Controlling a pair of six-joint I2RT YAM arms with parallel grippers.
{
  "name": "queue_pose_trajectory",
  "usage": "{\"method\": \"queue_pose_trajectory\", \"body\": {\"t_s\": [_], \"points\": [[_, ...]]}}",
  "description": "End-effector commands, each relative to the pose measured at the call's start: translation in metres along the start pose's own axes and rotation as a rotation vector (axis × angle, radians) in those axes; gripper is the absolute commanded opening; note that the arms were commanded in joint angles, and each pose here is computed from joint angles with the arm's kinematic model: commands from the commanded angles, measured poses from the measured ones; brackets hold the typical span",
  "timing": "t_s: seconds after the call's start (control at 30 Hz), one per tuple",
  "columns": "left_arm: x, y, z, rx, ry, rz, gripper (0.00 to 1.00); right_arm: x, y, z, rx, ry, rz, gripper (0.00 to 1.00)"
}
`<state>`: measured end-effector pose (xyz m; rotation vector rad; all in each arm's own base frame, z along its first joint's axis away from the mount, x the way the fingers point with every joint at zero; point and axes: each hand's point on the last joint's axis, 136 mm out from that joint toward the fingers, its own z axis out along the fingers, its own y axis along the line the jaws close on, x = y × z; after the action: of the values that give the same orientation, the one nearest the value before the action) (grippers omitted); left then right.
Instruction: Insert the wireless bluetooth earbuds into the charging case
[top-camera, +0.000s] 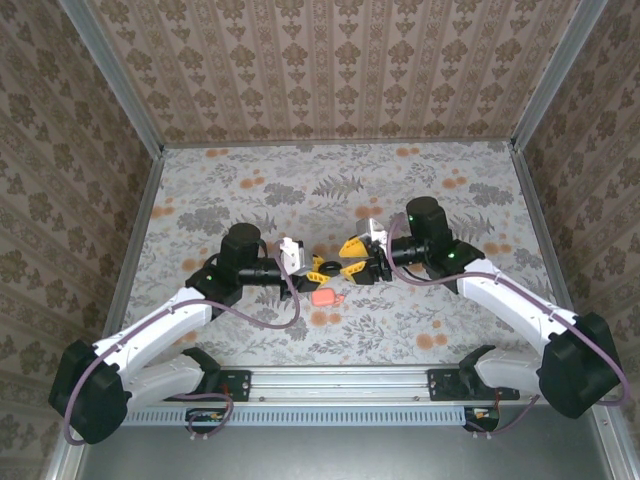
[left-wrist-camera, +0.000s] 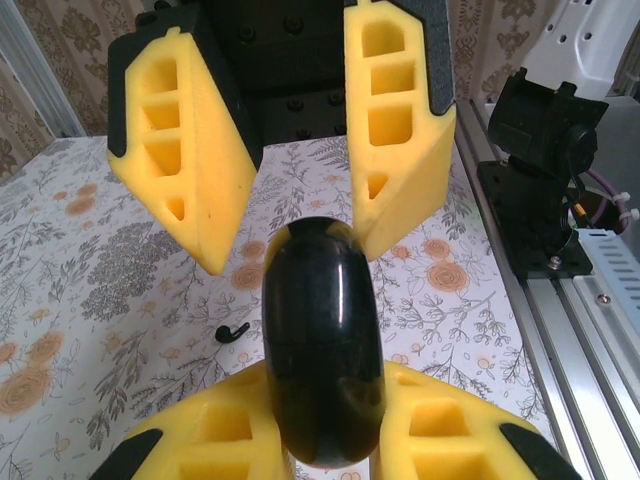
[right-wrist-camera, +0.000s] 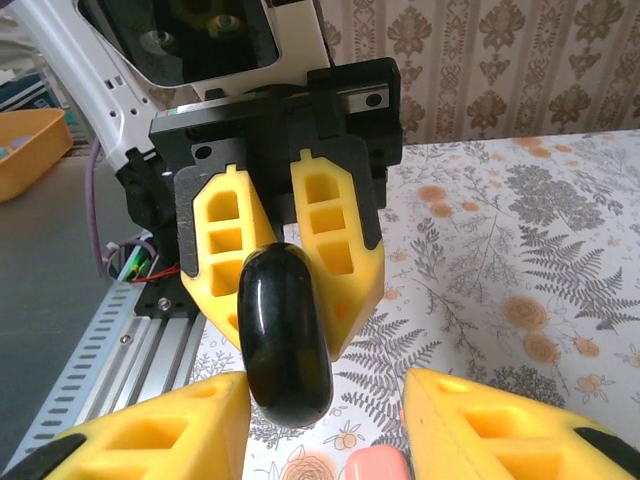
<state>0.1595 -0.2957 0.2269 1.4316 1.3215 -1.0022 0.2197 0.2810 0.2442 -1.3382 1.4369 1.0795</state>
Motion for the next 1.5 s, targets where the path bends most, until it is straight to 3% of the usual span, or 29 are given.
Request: {"method": "queue_pose_trajectory", "body": {"t_s": [0.0,0.13,0.43,0.6,0.73,0.97,1.13,1.33,1.47], "points": [[-0.015,-0.008,-0.002,0.052,-0.055,0.017,0.09,-0.019,0.001,0.002,-0.042,-0.038,-0.03,0.45],[-0.018,-0.008,-0.002,0.051,-0.066,0.017,0.09,-0.021,0.004,0.006,-0.078,-0.042,-0.033,0.43],[-0.021,-0.004,-0.002,0.042,-0.076,-0.013,0.1,-0.024,0.01,0.006,-0.12,-0.033,-0.034,0.2],[-0.02,-0.002,-0.001,0.03,-0.063,-0.012,0.38,-0.018,0.008,0.003,-0.072,0.016,-0.066,0.14],[-0.015,-0.003,-0.001,0.026,-0.023,-0.003,0.43,-0.008,0.004,-0.001,-0.018,0.114,-0.095,0.13],[-0.015,-0.004,0.001,0.033,-0.017,0.004,0.41,-0.008,0.003,-0.001,-0.005,0.129,-0.116,0.13],[-0.015,-0.005,0.002,0.037,-0.02,0.006,0.31,-0.007,0.005,0.002,-0.019,0.131,-0.11,0.14],[-0.013,-0.005,0.001,0.032,-0.012,0.007,0.32,-0.009,0.007,0.006,-0.033,0.115,-0.101,0.14],[-0.011,-0.006,0.001,0.035,-0.005,0.008,0.19,-0.011,0.008,0.007,-0.04,0.106,-0.096,0.16]]}}
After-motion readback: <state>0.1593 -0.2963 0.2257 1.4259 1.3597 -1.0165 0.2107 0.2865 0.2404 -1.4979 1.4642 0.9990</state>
